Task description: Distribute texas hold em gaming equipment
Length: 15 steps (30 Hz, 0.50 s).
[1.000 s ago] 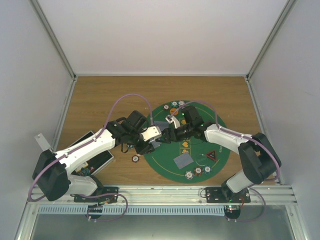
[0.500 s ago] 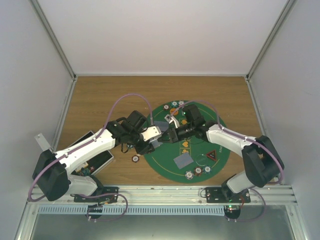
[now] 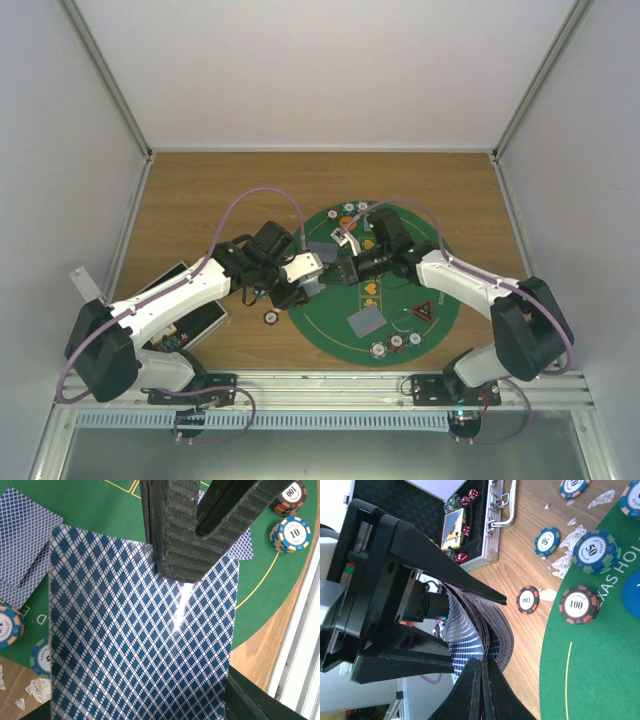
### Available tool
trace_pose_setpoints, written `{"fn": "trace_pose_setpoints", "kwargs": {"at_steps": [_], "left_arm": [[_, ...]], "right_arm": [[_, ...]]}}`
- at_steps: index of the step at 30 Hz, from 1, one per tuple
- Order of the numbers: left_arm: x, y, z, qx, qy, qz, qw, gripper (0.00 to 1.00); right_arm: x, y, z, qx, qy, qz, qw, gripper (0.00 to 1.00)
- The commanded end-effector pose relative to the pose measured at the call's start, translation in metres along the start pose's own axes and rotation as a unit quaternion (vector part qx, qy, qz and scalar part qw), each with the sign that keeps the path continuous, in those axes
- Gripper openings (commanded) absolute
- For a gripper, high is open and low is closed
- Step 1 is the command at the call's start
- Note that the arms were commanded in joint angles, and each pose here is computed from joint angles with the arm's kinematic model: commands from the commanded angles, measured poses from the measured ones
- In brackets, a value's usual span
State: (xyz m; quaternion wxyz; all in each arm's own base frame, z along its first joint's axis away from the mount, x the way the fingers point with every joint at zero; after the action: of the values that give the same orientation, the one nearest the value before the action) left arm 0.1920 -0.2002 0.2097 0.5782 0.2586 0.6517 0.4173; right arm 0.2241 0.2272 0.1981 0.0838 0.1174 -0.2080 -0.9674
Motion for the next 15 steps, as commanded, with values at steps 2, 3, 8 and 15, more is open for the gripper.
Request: {"fn": "trace_pose_setpoints", "kwargs": {"at_steps": [2, 3, 8, 15], "left_arm": [[-0.008, 0.004, 0.003, -0.015, -0.014, -0.020, 1.000, 0.53], [-0.008, 0.004, 0.003, -0.016, -0.014, -0.019, 1.000, 0.53], [-0.010, 0.005, 0.004, -0.015, -0.014, -0.019, 1.000, 0.53], [-0.011, 0.007, 0.004, -0.017, -0.014, -0.021, 1.000, 0.53]], "right_arm": [[-0.005, 0.016, 0.012, 0.009, 0.009, -0.036, 0.999, 0.01], [-0.005, 0.019, 0.013, 0.011, 0.008, -0.043, 0.999, 0.01], [-0.005, 0.043, 0.013, 0.009, 0.001, -0.085, 0.996, 0.01], [0.002, 0.077, -0.010, 0.038, -0.045, -0.129, 0.990, 0.01]]}}
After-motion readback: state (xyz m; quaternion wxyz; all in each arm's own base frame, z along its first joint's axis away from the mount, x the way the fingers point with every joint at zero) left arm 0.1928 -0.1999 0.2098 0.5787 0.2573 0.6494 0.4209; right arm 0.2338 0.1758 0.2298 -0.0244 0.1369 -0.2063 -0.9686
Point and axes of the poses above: each gripper's point midway between its finger pads, its own y axis back along the fingers, its own z axis along the line the jaws close on, x = y × z, the point moved 9 cm from there along y, back along the fingers, and after that the axes turned 13 degrees about -y, right-handed, at the moved point
